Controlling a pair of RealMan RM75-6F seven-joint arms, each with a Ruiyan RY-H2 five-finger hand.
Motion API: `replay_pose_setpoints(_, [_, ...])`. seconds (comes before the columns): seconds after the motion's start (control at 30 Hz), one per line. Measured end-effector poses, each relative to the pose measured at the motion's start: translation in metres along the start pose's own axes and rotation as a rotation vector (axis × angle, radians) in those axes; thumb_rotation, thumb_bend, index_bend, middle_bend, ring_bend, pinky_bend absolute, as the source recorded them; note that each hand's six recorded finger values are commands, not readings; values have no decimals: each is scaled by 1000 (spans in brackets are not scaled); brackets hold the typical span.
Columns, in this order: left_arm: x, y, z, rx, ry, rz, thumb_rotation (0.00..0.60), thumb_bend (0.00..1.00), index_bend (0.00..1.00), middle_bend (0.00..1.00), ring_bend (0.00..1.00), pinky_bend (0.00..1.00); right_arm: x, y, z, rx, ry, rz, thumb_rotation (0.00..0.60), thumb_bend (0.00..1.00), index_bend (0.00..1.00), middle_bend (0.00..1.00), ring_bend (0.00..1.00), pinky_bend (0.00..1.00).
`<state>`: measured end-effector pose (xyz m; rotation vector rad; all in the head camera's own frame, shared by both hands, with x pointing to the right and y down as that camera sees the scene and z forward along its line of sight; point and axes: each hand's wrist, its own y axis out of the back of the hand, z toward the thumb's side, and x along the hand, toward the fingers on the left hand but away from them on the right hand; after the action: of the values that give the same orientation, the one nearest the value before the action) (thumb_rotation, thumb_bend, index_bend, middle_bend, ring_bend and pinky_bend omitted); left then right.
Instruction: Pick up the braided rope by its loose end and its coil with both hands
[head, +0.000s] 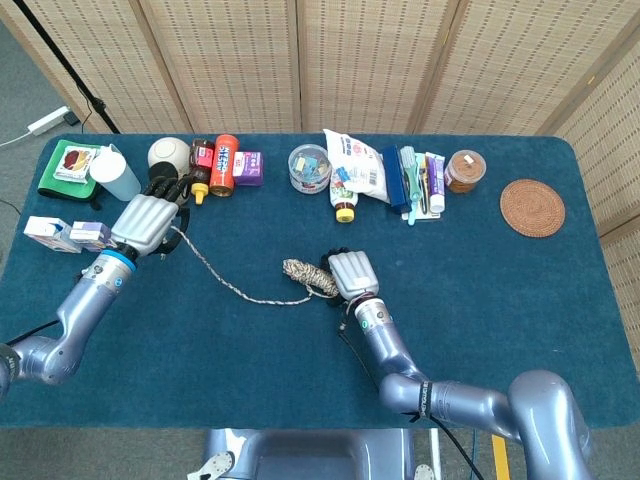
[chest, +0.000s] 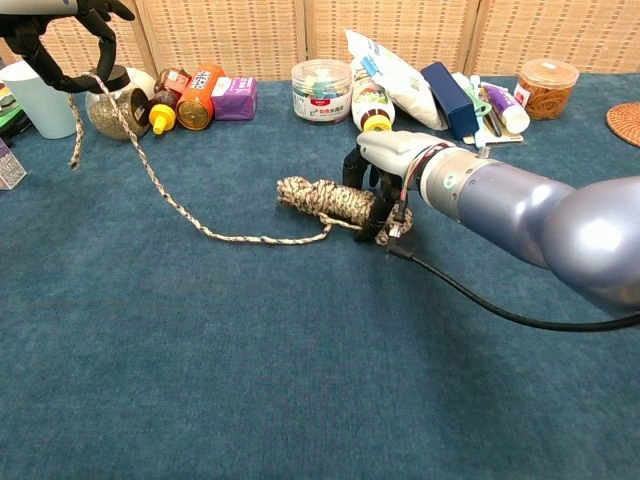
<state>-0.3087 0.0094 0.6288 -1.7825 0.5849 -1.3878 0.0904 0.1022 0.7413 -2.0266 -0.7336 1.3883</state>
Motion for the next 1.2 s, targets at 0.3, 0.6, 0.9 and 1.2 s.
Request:
replay_pose_setpoints(0.3, [1, 3, 0, -20, -2, 7, 600, 504, 610, 0, 0, 0, 7, 10, -7, -21, 30, -26, 600, 613, 612, 534, 444, 681])
replay_pose_setpoints(0.6, [-7, 13, 15, -63, -44, 11, 600, 503, 610, 0, 0, 0, 9, 29, -18, 12, 47, -67, 600, 624, 627, 555, 465, 702])
replay_pose_setpoints(0.9, [-23, 32, 46, -225, -131, -32, 600, 503, 610, 0, 0, 0, 1, 38, -25, 144, 11, -83, 600, 633, 632, 568, 479, 712])
replay_pose_setpoints(1.2, [-26, 69, 85, -343, -234, -39, 600, 503, 611, 0, 0, 0, 3, 36, -15, 191, 16, -81, 600, 634, 637, 574, 486, 715])
